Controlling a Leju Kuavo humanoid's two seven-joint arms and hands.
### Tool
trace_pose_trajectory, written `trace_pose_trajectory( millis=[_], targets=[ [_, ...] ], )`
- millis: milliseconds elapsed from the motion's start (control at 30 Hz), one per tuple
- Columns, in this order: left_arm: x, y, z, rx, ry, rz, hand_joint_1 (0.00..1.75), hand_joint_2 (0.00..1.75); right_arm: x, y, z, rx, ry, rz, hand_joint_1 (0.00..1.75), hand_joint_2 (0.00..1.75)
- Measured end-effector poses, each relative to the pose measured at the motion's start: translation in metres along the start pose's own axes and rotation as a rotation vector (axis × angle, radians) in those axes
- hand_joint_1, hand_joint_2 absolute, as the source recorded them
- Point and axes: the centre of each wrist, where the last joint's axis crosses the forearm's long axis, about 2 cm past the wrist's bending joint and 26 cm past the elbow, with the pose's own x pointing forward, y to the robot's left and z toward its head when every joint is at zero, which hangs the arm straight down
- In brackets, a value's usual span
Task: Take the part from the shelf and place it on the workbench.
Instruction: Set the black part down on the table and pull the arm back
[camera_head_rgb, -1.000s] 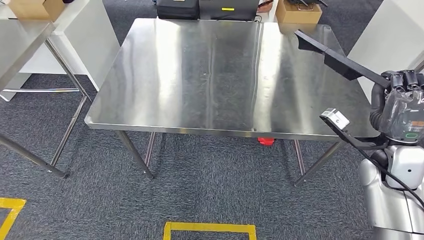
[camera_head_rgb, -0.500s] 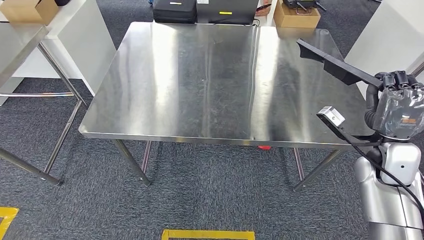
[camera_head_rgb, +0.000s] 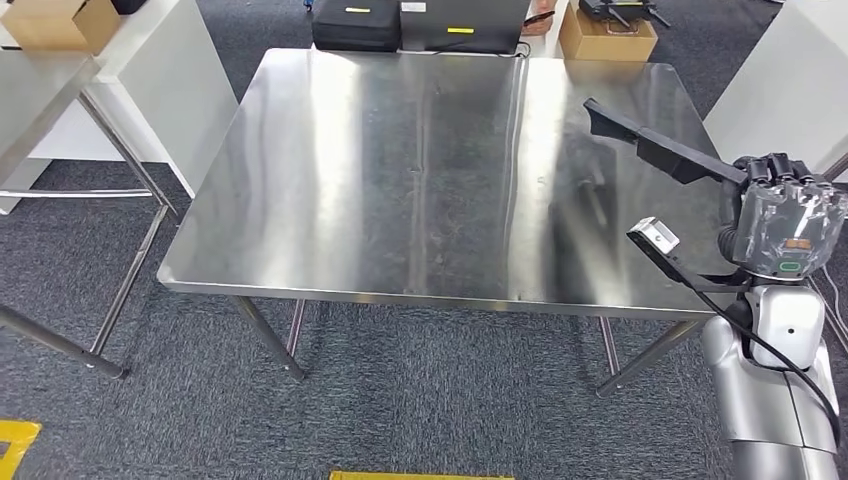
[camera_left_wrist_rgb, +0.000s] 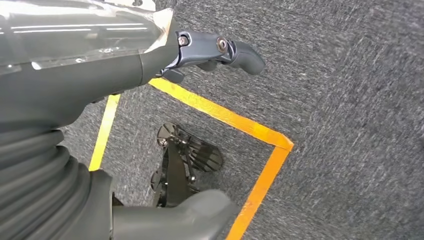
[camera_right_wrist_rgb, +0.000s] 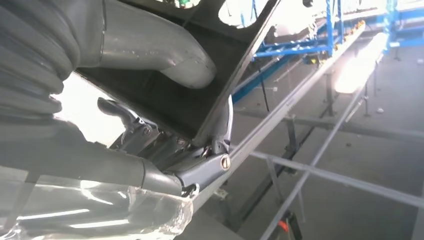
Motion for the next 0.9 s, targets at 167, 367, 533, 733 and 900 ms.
trace_pose_trajectory(
  millis=[167, 367, 533, 733, 900],
  targets=[
    [0.003, 0.001, -0.001, -0.006, -0.006, -0.011, 0.0, 1.75, 0.002, 0.005, 0.005, 0.026, 0.007, 0.01, 1.75, 1.75],
    [0.004, 0.002, -0.002, -0.005, -0.005, -0.017, 0.0, 1.75, 0.002, 0.019, 0.017, 0.095, 0.018, 0.015, 1.75, 1.75],
    [0.006, 0.003, -0.003, -0.004, -0.011, -0.024, 0.0, 1.75, 0.001, 0.025, 0.023, 0.129, 0.026, 0.018, 1.75, 1.75],
    [0.008, 0.001, -0.004, -0.017, -0.018, -0.032, 0.0, 1.75, -0.002, 0.042, 0.043, 0.229, 0.066, 0.022, 1.75, 1.75],
    [0.008, -0.005, -0.003, -0.044, -0.059, -0.039, 0.0, 1.75, 0.011, 0.066, 0.069, 0.383, 0.088, -0.008, 1.75, 1.75]
  ],
)
